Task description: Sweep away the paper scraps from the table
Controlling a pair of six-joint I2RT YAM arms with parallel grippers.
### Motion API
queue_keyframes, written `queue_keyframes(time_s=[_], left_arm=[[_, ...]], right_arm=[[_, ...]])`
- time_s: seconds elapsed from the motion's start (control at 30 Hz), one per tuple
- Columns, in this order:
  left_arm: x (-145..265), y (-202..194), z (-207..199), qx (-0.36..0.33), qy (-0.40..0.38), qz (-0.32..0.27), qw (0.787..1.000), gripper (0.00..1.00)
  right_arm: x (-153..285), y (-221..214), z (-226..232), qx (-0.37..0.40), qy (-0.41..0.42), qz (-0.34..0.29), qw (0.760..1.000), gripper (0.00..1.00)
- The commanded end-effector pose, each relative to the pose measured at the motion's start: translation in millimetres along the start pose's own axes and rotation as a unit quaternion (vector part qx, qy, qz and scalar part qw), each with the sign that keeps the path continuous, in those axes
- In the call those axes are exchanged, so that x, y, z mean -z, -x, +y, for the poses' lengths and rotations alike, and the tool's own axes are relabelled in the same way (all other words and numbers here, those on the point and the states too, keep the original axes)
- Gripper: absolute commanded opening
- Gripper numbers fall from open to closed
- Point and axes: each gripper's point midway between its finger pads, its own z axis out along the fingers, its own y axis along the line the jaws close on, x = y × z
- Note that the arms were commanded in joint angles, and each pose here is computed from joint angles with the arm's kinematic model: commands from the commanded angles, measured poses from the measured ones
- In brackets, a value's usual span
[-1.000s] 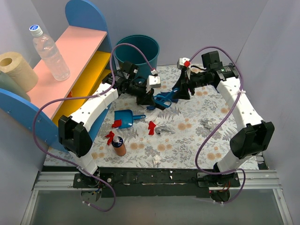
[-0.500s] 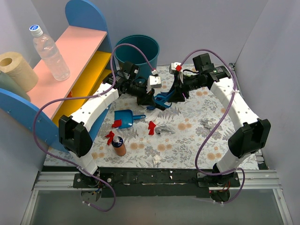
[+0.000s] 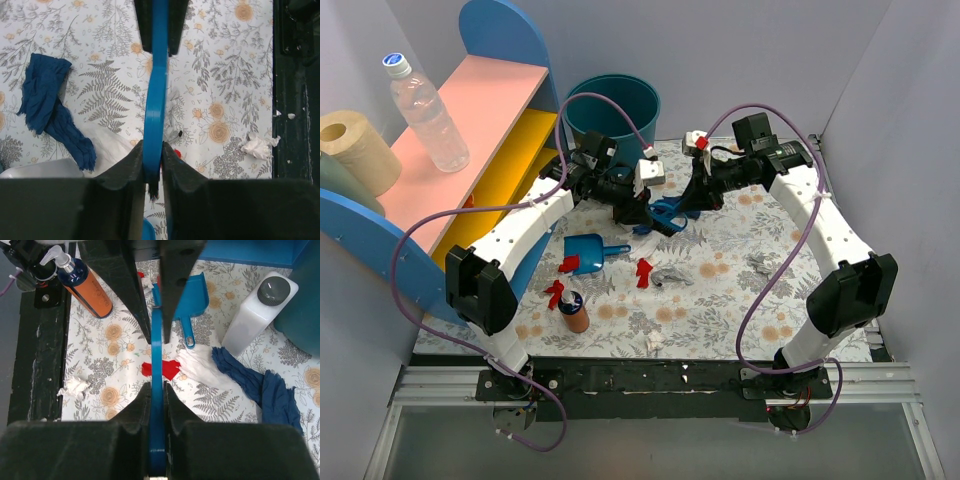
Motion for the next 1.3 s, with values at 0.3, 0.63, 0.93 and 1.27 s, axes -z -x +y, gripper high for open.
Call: queue_keyframes(time_s=[0.3, 0.63, 0.93, 1.27], left_arm=[[17.4, -58.2, 16.6, 0.156, 0.192, 0.044, 0.968, 0.66], [29.9, -162.1, 26.0, 0.219, 0.329, 0.147, 0.907, 0.66], [15.3, -186.5, 47.8, 0.230, 0.330, 0.184, 0.897, 0.52], [1.7, -208.2, 41.4, 0.262, 0.288, 0.222, 0.894, 0.37]], right_arm=[[38.8, -53.2, -35.0, -0.162, -0.167, 0.024, 0.972, 0.01], [43.3, -72.1, -14.8, -0.175, -0.191, 0.013, 0.966, 0.01], [50.2, -73.1, -6.1, -0.154, -0.222, -0.007, 0.963, 0.01], [59.4, -65.2, -24.6, -0.137, -0.241, -0.007, 0.961, 0.01]])
